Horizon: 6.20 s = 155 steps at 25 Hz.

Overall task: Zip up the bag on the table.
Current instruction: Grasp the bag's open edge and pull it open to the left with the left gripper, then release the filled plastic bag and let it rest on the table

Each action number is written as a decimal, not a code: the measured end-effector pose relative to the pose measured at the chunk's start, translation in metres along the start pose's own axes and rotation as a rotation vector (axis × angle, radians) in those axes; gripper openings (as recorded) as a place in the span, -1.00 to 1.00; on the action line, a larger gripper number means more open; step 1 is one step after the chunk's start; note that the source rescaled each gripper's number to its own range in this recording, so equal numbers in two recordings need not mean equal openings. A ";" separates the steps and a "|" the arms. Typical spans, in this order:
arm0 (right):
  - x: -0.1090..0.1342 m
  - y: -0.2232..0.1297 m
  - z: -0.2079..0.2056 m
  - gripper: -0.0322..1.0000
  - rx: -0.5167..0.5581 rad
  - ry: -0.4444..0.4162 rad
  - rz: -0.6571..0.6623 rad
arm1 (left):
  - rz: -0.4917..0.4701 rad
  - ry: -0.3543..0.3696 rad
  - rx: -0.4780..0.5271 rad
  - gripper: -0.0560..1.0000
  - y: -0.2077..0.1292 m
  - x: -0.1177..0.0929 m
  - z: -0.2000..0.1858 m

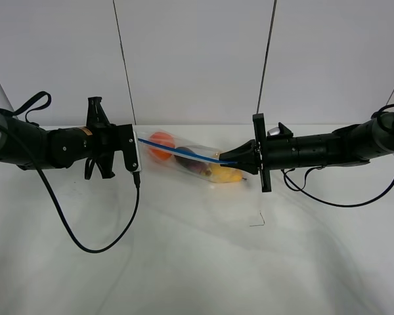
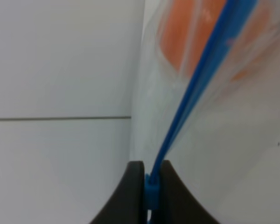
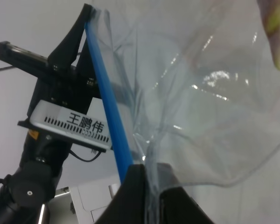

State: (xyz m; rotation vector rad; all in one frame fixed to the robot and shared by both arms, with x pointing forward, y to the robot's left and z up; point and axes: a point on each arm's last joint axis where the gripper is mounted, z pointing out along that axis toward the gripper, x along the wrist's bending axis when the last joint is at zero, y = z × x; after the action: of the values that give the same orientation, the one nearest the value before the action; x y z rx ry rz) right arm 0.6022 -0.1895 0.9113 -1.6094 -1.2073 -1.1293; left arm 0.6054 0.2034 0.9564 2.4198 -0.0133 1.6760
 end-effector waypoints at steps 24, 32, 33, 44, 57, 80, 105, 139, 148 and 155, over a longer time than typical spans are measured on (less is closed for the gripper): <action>-0.002 -0.001 -0.003 -0.94 0.021 -0.014 -0.008 | -0.115 0.033 0.064 -0.02 -0.021 0.005 0.001; -0.003 -0.001 -0.004 -0.94 0.022 -0.016 -0.006 | -0.253 0.048 0.141 0.49 -0.042 0.008 0.000; -0.003 -0.001 -0.004 -0.94 0.022 -0.016 -0.006 | -0.273 0.053 0.161 0.49 -0.048 0.009 0.000; -0.003 -0.001 -0.004 -0.94 0.022 -0.016 -0.006 | -0.790 0.120 0.390 0.50 -0.086 0.005 -0.007; -0.003 -0.001 -0.004 -0.94 0.022 -0.016 -0.004 | -1.443 -0.312 0.391 0.50 -0.127 0.031 -0.029; -0.003 -0.001 -0.004 -0.94 0.024 -0.017 -0.012 | -1.310 -0.578 0.945 0.87 -0.089 0.054 -0.049; -0.003 -0.002 -0.004 -0.94 0.029 -0.022 -0.022 | -1.300 -0.712 1.125 1.00 -0.073 0.016 -0.176; -0.003 -0.002 -0.004 -0.94 0.029 -0.022 -0.022 | -1.440 -0.078 0.384 1.00 -0.043 -0.024 -0.365; -0.003 -0.002 -0.004 -0.94 0.029 -0.022 -0.022 | -1.439 0.064 0.231 1.00 -0.039 -0.033 -0.393; -0.004 -0.003 -0.004 -0.42 0.039 -0.034 0.006 | -1.438 0.067 0.227 1.00 -0.039 -0.033 -0.394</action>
State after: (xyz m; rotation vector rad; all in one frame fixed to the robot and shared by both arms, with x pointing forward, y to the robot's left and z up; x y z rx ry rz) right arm 0.5984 -0.1936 0.9085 -1.6078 -1.2388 -1.0723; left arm 0.2333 0.3040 1.0530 1.5614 1.5355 0.9871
